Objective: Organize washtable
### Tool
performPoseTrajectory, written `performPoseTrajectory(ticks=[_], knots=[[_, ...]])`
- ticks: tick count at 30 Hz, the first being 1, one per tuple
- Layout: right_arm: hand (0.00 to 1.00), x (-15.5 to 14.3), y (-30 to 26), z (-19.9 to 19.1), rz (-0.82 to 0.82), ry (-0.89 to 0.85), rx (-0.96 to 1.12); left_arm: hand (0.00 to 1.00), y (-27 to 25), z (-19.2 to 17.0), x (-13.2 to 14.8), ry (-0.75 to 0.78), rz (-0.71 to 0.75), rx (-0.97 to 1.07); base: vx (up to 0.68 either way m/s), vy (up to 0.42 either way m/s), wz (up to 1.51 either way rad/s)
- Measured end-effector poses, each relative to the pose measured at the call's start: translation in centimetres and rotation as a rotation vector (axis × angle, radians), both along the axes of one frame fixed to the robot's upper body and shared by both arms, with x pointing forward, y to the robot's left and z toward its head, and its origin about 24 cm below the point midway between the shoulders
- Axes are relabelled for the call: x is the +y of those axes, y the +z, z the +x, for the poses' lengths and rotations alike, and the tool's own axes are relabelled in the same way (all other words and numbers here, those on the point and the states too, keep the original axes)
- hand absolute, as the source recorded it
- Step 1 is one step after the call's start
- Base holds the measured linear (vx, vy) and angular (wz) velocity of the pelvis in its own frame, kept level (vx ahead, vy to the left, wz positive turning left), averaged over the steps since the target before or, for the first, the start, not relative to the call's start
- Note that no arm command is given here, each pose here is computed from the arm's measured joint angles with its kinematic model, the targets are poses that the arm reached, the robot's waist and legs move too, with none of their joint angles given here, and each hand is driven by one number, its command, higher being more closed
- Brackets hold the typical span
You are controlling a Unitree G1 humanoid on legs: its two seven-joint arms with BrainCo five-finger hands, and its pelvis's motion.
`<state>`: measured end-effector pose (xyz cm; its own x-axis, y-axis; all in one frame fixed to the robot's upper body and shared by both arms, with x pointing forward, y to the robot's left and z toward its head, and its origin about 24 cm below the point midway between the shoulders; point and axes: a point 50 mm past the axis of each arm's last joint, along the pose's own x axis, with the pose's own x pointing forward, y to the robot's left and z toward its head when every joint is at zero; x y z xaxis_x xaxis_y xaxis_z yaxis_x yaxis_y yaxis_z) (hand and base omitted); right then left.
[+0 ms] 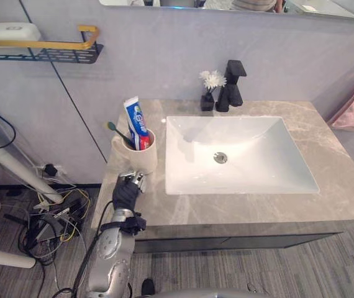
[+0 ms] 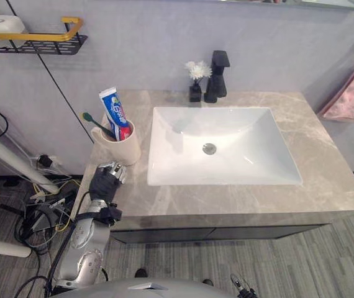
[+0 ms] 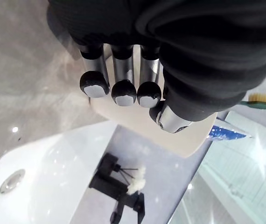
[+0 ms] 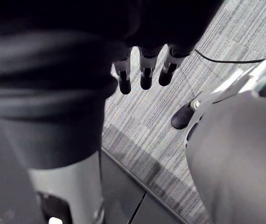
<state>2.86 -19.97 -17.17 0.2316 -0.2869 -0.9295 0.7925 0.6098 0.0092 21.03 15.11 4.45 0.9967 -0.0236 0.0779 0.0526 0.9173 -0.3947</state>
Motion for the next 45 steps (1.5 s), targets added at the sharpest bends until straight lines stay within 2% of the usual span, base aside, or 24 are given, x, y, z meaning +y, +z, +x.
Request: performPoseTrajectory(ticks=[8,16,21,31,45], knots=[[0.00,0.0,0.0,0.1,-0.002,0.022,-0.001,1.00,-0.3,-0.5,-4.4,-0.231,-0.007,0.023,0.00,0.000,0.02],[0.00,0.0,0.1,0.4,-0.007,0.039,-0.008,1.00,0.4,0.3,-5.7,-0.275,0.005,-0.008,0.00,0.002,-0.03],[0.00,0.0,0.2,0.7,-0.015,0.050,-0.024,1.00,0.0,1.5,-4.6,-0.204,0.044,0.011,-0.01,0.006,-0.07],[0.00,0.0,0.2,0.6,-0.012,0.048,-0.025,1.00,0.1,2.3,-0.8,-0.015,0.055,0.023,0.00,0.000,0.00],[0.00,0.2,0.2,0.9,-0.004,0.066,-0.038,1.00,-0.1,2.7,-0.2,0.033,0.039,0.027,0.00,0.000,0.00]])
